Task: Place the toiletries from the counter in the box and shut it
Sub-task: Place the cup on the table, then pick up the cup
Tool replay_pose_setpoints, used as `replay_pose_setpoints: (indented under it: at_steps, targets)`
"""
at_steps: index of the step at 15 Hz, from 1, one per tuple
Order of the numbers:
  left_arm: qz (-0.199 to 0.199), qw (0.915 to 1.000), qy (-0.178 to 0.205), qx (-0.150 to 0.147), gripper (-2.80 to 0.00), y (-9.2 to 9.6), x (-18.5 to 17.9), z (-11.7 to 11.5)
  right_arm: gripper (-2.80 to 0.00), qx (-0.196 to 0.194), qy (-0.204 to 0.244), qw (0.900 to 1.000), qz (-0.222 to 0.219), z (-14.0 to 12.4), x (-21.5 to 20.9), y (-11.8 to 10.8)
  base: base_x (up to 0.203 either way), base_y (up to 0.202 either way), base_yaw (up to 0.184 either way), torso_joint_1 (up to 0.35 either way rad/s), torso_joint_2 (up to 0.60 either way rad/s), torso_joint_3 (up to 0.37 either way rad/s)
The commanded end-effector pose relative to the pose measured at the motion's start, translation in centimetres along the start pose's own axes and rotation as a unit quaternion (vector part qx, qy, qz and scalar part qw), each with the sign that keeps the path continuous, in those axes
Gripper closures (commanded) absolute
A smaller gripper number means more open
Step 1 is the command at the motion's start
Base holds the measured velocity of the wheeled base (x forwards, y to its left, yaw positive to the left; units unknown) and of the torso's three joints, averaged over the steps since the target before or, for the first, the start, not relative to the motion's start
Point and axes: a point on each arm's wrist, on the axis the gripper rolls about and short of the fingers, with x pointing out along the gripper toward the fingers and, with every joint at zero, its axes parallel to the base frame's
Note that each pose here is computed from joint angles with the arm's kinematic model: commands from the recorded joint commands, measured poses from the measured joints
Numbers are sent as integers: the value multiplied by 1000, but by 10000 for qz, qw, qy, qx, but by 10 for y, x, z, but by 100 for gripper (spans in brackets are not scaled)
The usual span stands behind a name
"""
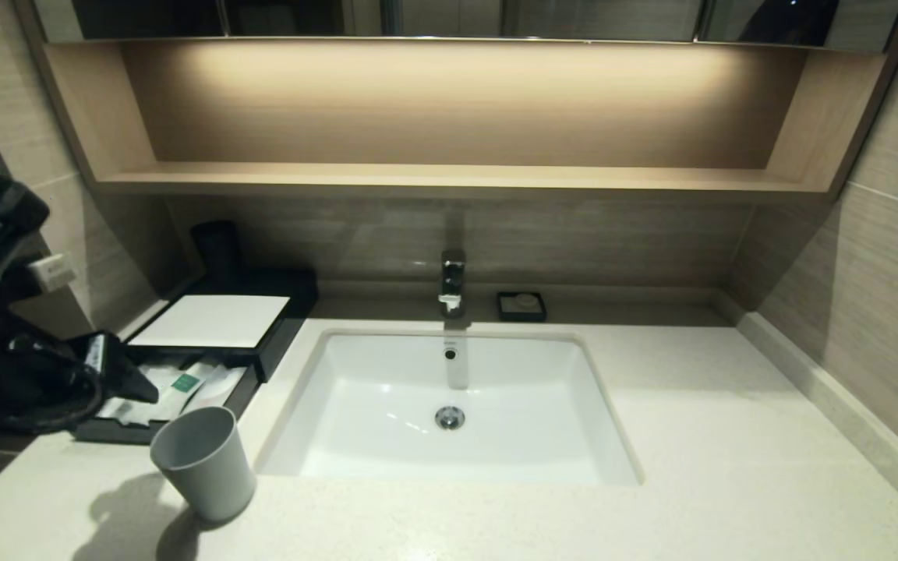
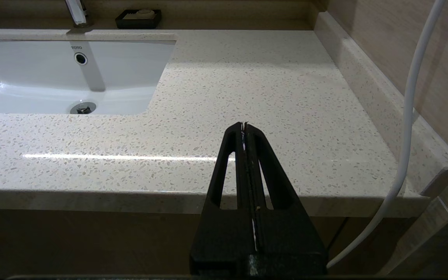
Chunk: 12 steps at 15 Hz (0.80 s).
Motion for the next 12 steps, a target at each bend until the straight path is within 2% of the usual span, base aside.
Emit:
replay_pose_setpoints:
  at_steps: [1,5,8,12]
  targets:
    - [-186,9992,-327,145,0,7,-28,-24,0,-1,-1,10000,2,0,0,0,0,0,0,0,0,0]
    - [-401,9976,-200,521,0,9,-29,-59,0,-1,6,10000,2,0,0,0,0,0,0,0,0,0]
    - [-527,9955,-38,782,0,5,-17,-73,0,-1,6,10000,2,0,0,0,0,0,0,0,0,0]
    - [-727,9932,-217,886,0,1,3,-83,0,-1,0,10000,2,0,0,0,0,0,0,0,0,0]
